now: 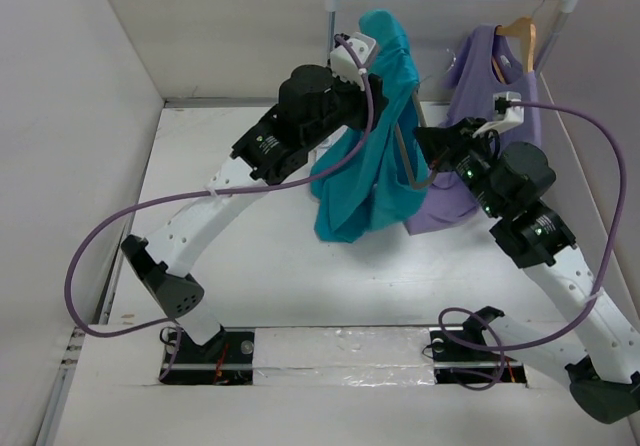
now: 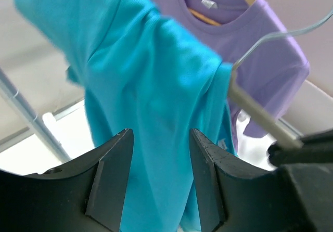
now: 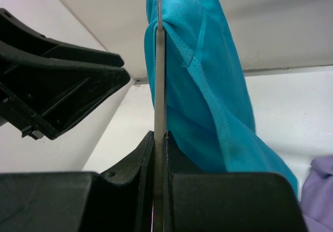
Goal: Place the t-shirt on the hanger
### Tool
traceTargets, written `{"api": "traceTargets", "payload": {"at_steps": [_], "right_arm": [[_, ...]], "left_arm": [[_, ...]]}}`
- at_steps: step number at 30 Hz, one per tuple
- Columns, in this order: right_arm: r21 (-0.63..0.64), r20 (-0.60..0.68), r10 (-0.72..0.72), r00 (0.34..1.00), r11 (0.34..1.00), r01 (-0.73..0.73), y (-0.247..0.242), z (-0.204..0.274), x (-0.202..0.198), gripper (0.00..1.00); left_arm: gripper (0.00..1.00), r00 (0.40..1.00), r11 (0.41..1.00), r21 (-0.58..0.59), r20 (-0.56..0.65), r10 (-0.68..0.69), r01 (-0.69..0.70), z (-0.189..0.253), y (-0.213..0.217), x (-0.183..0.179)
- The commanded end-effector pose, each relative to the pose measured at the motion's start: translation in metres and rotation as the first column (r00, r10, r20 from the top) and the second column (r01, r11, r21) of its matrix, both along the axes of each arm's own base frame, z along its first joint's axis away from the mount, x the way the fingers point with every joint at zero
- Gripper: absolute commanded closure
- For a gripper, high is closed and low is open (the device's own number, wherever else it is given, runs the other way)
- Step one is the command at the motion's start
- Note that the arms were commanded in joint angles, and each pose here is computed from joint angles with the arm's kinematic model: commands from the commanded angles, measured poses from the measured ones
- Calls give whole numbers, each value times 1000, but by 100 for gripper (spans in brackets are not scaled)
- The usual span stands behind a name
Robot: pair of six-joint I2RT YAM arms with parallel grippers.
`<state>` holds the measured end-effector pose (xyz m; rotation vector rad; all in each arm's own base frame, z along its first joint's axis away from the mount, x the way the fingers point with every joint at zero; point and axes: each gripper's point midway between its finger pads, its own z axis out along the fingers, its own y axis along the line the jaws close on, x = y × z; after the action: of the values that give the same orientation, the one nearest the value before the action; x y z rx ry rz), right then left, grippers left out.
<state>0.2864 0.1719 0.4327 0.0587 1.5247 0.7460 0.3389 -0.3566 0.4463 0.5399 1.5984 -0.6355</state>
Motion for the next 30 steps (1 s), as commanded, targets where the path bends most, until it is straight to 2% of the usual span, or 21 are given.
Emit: {"api": "traceTargets", "payload": {"at_steps": [1,7,13,15,16,18,19,21,26,30], "right_arm": [[50,49,46,998,998,-48,5,22,-11,100],[64,35,67,997,996,-69,8,18,-14,100],[73,58,87,995,993,-91,10,26,-20,100],[75,65,88,994,993,-93,10,29,-21,100],[72,66,88,994,993,-93,10,29,-21,100],[74,69,85,994,993,-90,10,29,-20,100],[73,66,82,994,994,-87,11,27,-17,100],[84,86,81,993,993,-88,12,32,-15,100],[69,161,11,987,997,-23,11,37,7,100],[117,262,-32,965,993,1,14,51,18,100]], "left_arm": [[56,999,999,-51,49,19,-17,28,-9,4],[48,997,998,-48,73,-28,32,33,-18,2],[49,998,999,26,66,21,-22,18,-23,16],[53,997,1000,27,75,11,-13,18,-26,16],[66,997,1000,25,82,-15,13,20,-30,14],[83,995,999,8,89,-53,52,26,-35,9],[99,991,995,-1,97,-96,96,32,-46,-3],[100,987,992,6,101,-127,127,35,-53,-16],[100,958,962,47,89,-272,268,36,-73,-77],[100,944,945,4,46,-326,326,40,-63,-103]]}}
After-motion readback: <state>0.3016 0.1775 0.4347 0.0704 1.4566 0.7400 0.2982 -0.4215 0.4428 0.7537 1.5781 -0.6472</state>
